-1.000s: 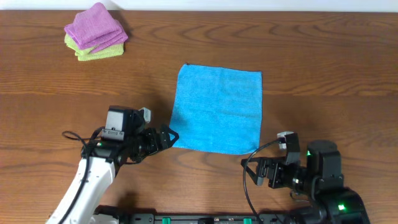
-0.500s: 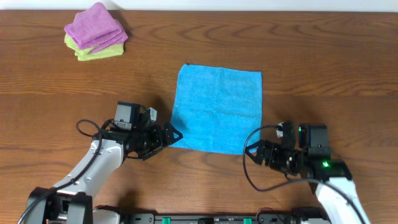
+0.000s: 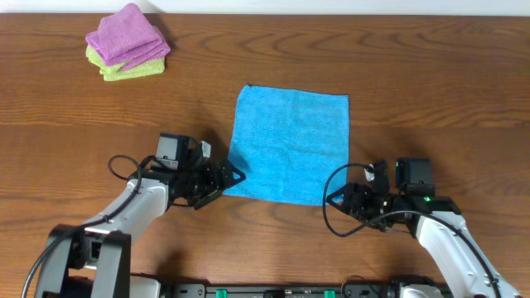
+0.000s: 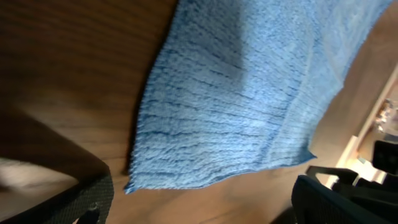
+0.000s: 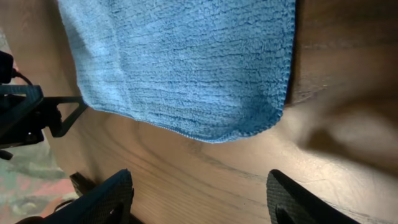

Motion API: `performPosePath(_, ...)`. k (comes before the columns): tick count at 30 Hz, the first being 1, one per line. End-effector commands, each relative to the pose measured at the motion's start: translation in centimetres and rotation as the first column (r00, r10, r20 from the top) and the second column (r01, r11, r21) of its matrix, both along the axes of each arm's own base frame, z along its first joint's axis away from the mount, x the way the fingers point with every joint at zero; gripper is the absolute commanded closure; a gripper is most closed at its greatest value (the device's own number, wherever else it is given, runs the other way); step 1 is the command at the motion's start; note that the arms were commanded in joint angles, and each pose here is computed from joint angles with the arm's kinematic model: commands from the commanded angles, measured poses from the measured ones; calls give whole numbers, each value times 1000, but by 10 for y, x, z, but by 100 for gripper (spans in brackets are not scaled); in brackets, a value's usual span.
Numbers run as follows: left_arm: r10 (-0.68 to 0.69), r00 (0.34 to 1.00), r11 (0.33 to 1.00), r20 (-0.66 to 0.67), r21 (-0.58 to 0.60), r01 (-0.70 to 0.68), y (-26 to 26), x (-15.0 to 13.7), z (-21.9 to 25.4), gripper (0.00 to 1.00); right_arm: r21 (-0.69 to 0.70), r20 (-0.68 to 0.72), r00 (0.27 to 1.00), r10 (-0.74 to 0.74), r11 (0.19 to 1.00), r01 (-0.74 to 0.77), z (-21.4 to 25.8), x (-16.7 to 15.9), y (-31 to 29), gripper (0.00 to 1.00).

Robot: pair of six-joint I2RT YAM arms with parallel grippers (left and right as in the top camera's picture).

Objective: Fold the cloth
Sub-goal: 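Grasp the near left and right corners of the cloth with both grippers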

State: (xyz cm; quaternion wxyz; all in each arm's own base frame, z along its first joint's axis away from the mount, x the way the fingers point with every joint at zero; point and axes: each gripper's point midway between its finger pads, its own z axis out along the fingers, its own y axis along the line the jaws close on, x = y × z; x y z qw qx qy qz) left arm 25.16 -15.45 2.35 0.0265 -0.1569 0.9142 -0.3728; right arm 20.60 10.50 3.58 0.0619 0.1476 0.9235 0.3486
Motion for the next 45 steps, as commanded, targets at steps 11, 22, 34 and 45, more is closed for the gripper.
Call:
performPosePath(11,21,998,1000,-61,-4,-21,1,-4,-10,15,-102,-40,998,-50,994,45,-18,-2,-16,34)
performPosePath(22,32,995,999,-100,33,-29,6,-11,-17,28,-79,-111,989,-96,993,87,-39,4,-14,15)
performPosePath(34,36,991,999,-130,45,-30,7,-11,-32,30,-1,-129,988,-86,996,87,-31,3,-3,1)
performPosePath(45,45,992,997,-119,61,-38,9,-8,-34,48,-105,-113,986,-121,988,109,-41,7,-19,38)
